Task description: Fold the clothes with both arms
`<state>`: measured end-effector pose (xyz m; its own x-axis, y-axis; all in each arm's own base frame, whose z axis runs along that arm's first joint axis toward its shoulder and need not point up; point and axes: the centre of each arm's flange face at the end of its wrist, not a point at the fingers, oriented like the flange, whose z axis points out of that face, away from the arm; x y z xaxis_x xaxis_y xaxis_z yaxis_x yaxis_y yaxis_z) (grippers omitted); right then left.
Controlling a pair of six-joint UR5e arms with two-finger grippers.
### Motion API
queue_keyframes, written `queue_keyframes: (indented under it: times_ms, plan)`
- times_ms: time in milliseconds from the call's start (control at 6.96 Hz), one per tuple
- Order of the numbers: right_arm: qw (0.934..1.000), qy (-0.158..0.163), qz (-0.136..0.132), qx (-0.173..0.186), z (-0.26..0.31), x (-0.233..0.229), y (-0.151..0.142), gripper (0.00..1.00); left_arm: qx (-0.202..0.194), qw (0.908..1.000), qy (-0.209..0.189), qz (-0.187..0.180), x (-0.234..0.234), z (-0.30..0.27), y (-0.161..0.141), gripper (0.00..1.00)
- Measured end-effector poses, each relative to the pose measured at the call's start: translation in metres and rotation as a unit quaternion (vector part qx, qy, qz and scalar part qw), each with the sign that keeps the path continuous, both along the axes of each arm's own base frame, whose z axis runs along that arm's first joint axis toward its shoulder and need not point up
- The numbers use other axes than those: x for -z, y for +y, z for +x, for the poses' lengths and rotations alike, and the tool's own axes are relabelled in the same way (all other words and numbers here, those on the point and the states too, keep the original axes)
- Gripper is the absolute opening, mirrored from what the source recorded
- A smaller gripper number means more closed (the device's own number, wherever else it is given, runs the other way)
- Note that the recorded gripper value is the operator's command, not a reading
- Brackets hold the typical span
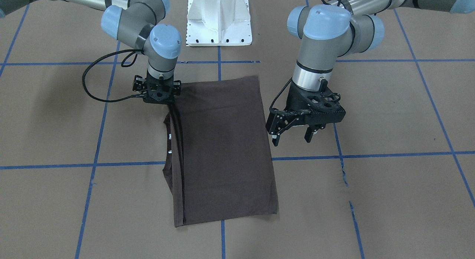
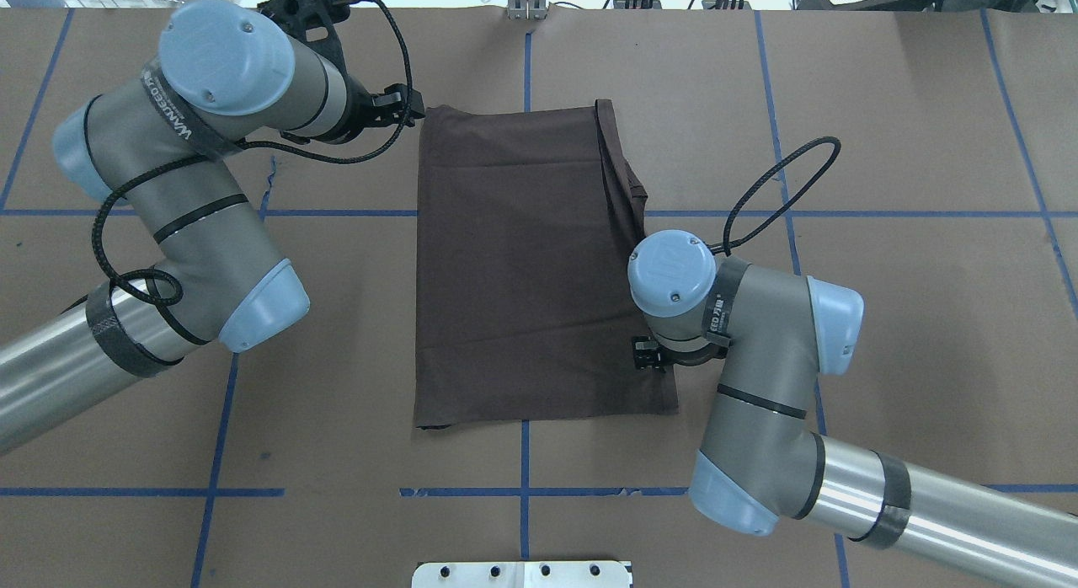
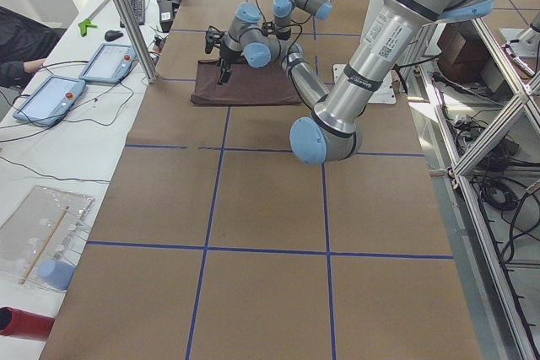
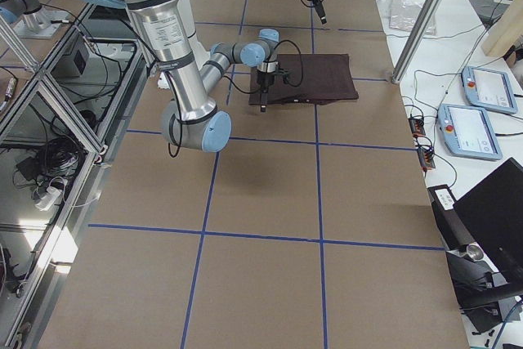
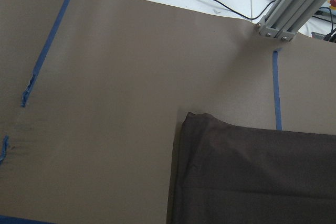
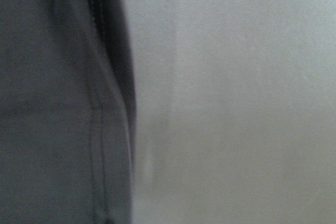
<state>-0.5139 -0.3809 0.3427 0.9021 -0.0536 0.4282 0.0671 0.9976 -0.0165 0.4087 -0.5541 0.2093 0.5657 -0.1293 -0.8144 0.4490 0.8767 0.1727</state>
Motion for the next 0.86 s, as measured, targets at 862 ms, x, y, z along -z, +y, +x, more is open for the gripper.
queue_keyframes:
  times_ms: [862]
  plan:
    - [0.9857, -0.151, 0.074, -0.018, 0.075, 0.075, -0.043, 1.00, -0.082, 0.9935, 0.032, -0.073, -0.023, 0.044, 0.054, 1.00]
